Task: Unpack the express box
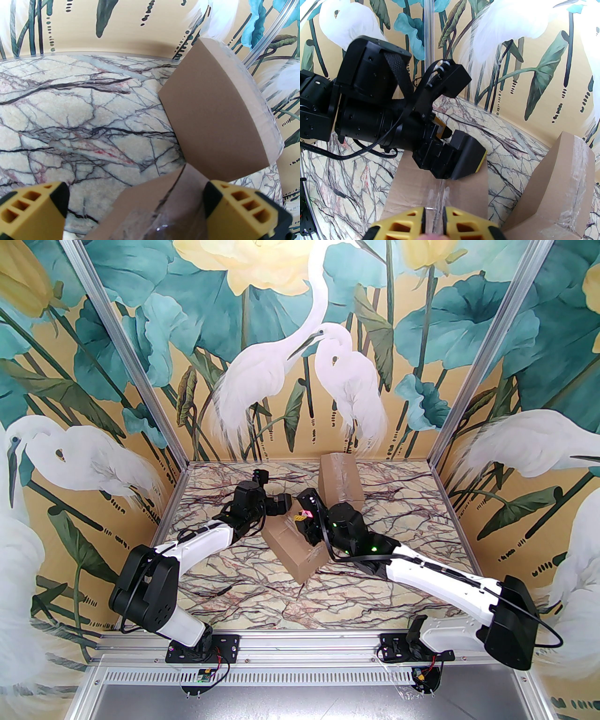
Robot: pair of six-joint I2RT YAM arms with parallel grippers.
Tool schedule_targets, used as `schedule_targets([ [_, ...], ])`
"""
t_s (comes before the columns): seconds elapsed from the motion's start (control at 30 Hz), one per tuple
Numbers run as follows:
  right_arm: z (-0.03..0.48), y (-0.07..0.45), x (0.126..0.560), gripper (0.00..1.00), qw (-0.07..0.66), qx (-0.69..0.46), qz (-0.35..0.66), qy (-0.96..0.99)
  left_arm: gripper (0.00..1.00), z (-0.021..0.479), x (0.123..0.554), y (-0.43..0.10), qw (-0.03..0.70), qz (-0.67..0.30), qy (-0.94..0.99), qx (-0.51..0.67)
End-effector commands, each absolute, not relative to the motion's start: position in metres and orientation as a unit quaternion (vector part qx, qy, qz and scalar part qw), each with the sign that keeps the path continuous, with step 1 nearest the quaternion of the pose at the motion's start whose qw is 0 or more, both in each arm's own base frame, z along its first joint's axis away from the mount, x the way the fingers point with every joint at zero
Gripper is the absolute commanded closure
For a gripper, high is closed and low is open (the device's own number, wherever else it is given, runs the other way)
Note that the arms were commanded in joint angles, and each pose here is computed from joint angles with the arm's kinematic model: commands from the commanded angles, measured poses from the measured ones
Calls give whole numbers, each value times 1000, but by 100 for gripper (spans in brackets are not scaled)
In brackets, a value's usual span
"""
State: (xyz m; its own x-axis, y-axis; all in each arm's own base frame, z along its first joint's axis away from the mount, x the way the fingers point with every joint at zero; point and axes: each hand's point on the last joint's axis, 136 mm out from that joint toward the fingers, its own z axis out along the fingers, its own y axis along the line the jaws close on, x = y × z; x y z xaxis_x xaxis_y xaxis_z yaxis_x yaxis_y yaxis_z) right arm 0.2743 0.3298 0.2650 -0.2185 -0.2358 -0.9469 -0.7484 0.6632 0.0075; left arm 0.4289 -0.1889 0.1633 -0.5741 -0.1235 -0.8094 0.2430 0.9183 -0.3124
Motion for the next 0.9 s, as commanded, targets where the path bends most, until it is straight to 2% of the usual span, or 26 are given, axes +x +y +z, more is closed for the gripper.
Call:
schedule_targets([
  [0.0,229,324,242,100,449,-352,270,775,1,59,396,-115,329,-27,944,-20],
  [0.27,229,316,238,100,453,-350,265,776,1,61,395,-110,328,-22,943,-45],
  [0.87,260,351,292,100,498,-355,281,739,0,121,373,-90,361,-36,925,-117],
])
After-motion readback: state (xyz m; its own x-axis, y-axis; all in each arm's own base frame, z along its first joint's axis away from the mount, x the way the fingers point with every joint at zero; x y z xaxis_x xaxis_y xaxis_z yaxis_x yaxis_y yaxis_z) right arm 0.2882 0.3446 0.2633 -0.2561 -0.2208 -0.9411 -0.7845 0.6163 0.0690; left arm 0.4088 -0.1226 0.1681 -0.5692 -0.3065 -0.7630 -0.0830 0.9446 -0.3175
